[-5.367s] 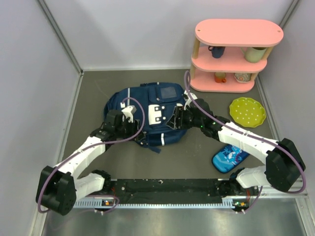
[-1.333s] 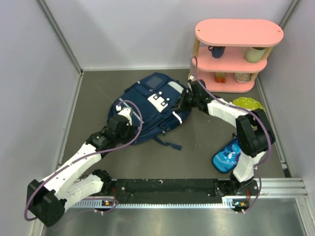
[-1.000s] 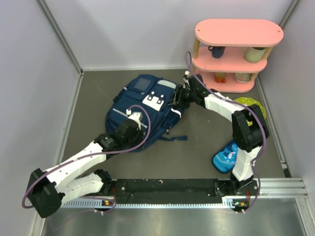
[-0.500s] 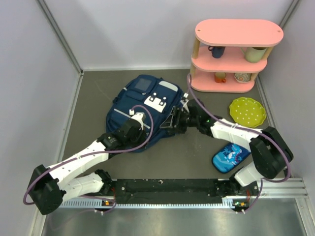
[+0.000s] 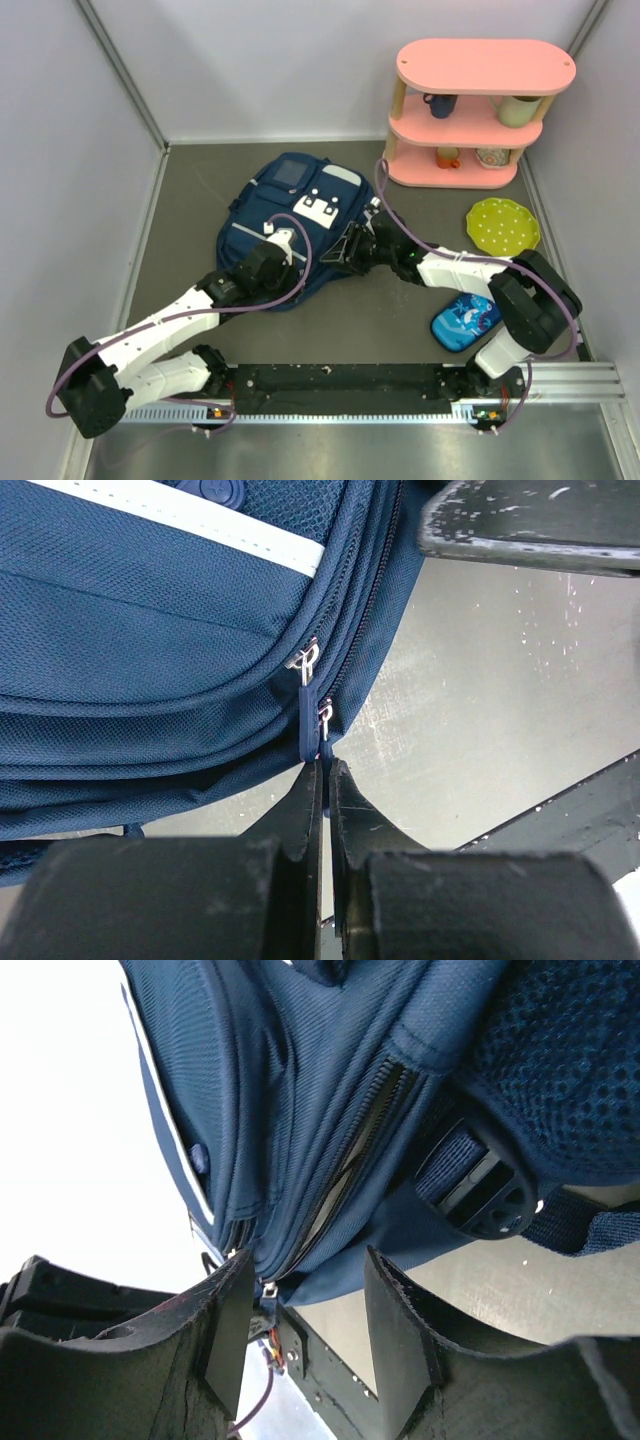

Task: Pack the student bag
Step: Unzip the student bag at the center of the board.

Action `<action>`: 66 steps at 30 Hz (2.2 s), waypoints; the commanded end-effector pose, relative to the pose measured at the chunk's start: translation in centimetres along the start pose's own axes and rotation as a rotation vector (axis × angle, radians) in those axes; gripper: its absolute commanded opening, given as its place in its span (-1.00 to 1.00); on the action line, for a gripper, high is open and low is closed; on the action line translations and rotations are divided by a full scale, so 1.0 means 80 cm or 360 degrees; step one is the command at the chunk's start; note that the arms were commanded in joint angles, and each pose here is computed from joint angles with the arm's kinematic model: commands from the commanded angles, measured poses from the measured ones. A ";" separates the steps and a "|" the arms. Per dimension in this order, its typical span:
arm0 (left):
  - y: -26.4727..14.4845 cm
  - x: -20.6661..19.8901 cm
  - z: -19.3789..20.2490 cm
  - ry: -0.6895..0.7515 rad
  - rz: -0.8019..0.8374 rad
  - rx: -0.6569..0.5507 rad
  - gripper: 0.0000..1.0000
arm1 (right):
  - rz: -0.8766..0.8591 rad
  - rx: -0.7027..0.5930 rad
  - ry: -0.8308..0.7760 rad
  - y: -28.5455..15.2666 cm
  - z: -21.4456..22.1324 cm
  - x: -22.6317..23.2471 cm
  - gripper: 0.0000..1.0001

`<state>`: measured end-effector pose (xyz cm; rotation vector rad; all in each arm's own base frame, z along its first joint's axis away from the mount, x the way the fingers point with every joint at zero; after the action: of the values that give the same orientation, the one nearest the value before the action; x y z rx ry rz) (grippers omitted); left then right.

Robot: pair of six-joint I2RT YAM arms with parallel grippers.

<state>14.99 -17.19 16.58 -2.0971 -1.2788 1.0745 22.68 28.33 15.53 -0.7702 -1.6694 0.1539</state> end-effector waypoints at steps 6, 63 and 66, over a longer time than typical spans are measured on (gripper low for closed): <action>-0.018 -0.032 -0.023 0.0029 0.0246 -0.0106 -1.00 | -0.0159 -0.0142 0.0000 0.031 -0.019 0.018 -0.08; -0.021 0.154 -0.089 -0.0198 -0.1021 -0.0432 -1.00 | 0.0314 -0.0160 -0.0651 -0.041 -0.127 0.005 -1.00; -0.014 0.139 -0.095 -0.0160 -0.0834 -0.0342 -1.00 | 0.0268 -0.0101 -0.0647 -0.036 -0.124 0.006 -1.00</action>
<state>21.49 -6.69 15.68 -1.6390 -1.8952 0.8950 28.63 24.14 17.93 -0.9261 -1.9021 0.4291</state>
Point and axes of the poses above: each gripper's point midway between its finger pads, its own y axis out along the fingers, its own x axis along the line the jaws close on, z = x × y, the point moved 8 cm from there along -y, back along the fingers, and after that the axes turned 2 degrees about -y, right-handed, at the moved point
